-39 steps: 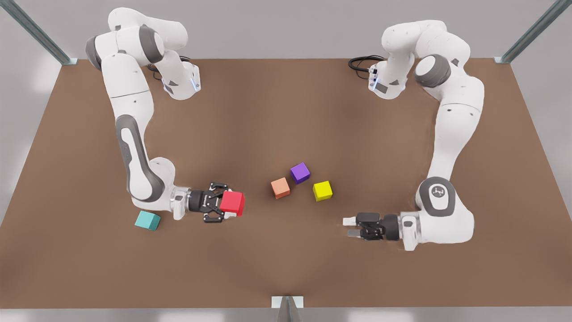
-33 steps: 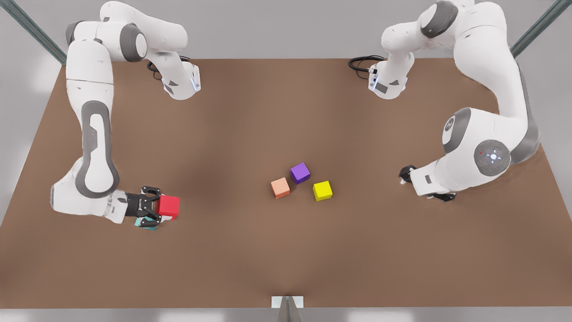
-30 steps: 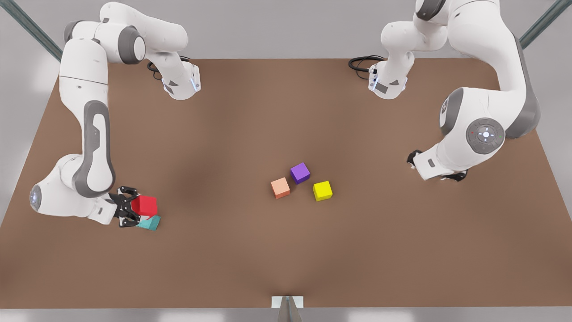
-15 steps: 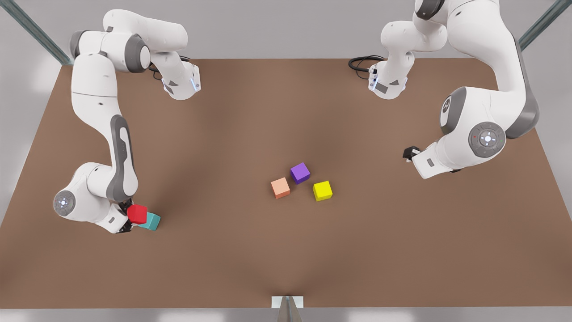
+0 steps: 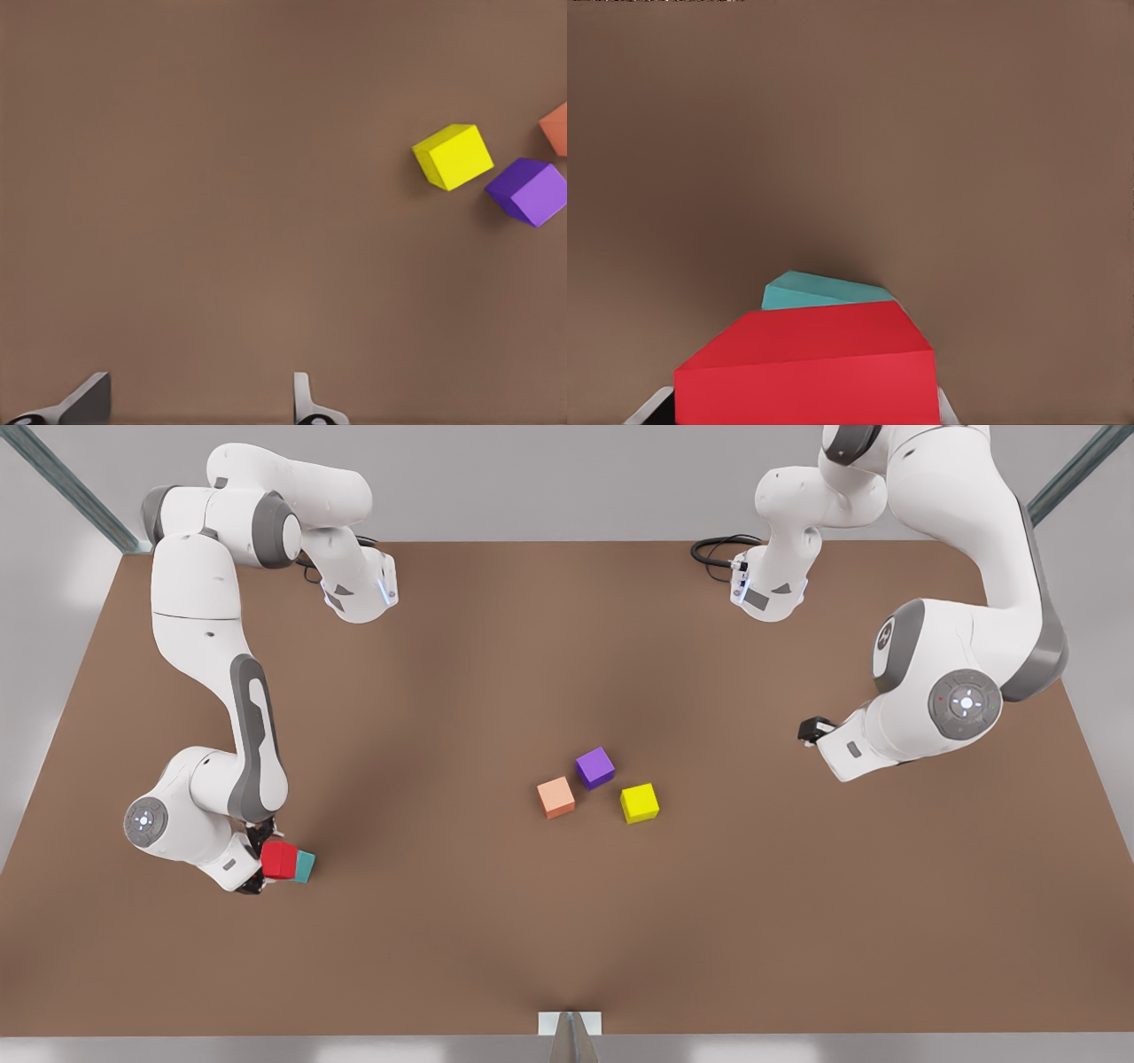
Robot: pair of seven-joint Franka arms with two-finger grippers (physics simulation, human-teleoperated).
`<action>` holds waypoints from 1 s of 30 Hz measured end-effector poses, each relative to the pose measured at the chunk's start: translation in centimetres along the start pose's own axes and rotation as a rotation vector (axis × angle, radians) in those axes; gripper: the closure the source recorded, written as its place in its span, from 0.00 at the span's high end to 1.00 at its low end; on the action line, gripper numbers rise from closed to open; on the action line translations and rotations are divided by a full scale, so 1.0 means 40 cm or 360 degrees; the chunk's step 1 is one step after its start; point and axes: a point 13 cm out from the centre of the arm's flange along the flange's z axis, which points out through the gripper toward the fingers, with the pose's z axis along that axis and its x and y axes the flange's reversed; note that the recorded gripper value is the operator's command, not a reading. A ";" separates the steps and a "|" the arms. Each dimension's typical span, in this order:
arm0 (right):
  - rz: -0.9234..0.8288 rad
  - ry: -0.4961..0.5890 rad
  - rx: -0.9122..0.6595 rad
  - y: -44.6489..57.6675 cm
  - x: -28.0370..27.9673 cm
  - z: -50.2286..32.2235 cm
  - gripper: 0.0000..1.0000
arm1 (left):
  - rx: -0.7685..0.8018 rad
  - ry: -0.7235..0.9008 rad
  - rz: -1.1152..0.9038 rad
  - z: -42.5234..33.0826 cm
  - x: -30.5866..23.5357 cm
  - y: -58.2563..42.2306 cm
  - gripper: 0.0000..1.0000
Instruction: Pick up red wooden cube and pass to hand red wooden cube and place in blue wooden cube
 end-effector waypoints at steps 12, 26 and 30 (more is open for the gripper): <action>0.0135 -0.0191 -0.0079 0.073 -0.068 -0.161 1.00 | 0.0005 0.0025 -0.0024 0.022 -0.007 0.003 1.00; 0.0849 -0.0038 -0.0176 0.170 -0.061 -0.674 1.00 | 0.0011 0.0036 -0.0052 0.032 -0.009 0.018 1.00; 0.1190 0.0023 -0.0193 0.404 -0.056 -0.826 1.00 | 0.0012 0.0038 -0.0055 0.034 -0.009 0.019 1.00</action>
